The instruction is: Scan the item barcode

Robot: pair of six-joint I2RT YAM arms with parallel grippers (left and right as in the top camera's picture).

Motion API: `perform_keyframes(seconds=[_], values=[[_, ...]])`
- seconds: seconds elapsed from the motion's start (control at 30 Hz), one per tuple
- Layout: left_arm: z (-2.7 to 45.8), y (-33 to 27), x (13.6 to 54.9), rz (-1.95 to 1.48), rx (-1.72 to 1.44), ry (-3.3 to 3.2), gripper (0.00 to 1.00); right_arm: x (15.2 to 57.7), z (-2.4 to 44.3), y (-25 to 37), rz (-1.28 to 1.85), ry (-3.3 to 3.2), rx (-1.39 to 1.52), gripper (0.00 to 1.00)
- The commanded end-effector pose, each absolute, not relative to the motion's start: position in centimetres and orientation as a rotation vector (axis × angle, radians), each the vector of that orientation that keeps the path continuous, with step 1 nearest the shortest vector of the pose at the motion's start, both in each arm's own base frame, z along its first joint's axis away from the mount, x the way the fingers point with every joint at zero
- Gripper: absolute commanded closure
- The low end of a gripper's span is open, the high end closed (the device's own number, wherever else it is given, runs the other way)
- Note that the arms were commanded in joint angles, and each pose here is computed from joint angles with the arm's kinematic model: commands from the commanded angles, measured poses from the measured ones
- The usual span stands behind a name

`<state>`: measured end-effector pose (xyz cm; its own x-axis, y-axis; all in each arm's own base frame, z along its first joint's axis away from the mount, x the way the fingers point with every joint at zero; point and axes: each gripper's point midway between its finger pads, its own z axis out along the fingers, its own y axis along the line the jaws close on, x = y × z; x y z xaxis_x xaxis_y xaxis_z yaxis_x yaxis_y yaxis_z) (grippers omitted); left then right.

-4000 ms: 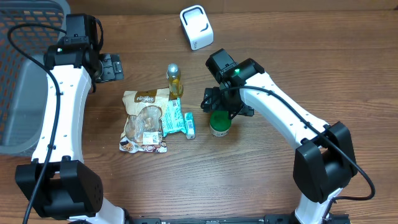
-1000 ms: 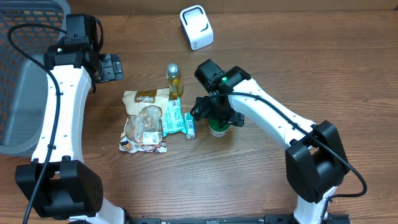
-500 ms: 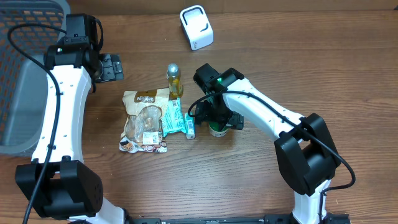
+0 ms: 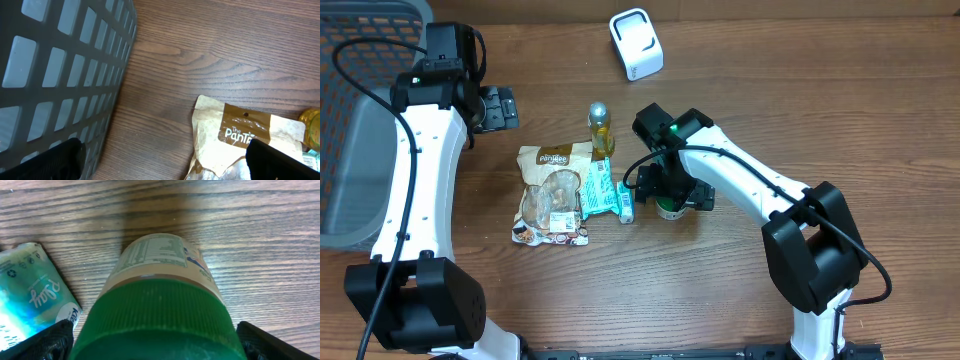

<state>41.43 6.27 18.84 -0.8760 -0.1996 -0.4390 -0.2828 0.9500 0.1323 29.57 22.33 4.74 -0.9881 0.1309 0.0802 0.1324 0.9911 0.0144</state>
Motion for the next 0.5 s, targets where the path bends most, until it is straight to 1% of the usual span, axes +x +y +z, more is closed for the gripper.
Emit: perform_keyframes(seconds=[0.0, 0.03, 0.2, 0.27, 0.47], values=[[20.1, 6.7, 41.7, 0.269, -0.341, 2.639, 0.01, 29.3, 4.1, 21.7, -0.001, -3.043, -0.22, 0.0], [20.1, 6.7, 41.7, 0.269, -0.341, 2.639, 0.0, 29.4, 4.0, 21.6, 0.003, -3.047, -0.221, 0.01], [20.1, 6.7, 41.7, 0.269, -0.341, 2.639, 0.0, 30.2, 4.0, 21.0, 0.0, -3.062, -0.253, 0.23], [20.1, 6.7, 41.7, 0.269, -0.341, 2.639, 0.0, 30.4, 4.0, 20.8, 0.0, -3.061, -0.267, 0.27], [20.1, 6.7, 41.7, 0.269, -0.341, 2.639, 0.01, 31.4, 4.0, 19.6, -0.01, -3.061, -0.331, 0.28]])
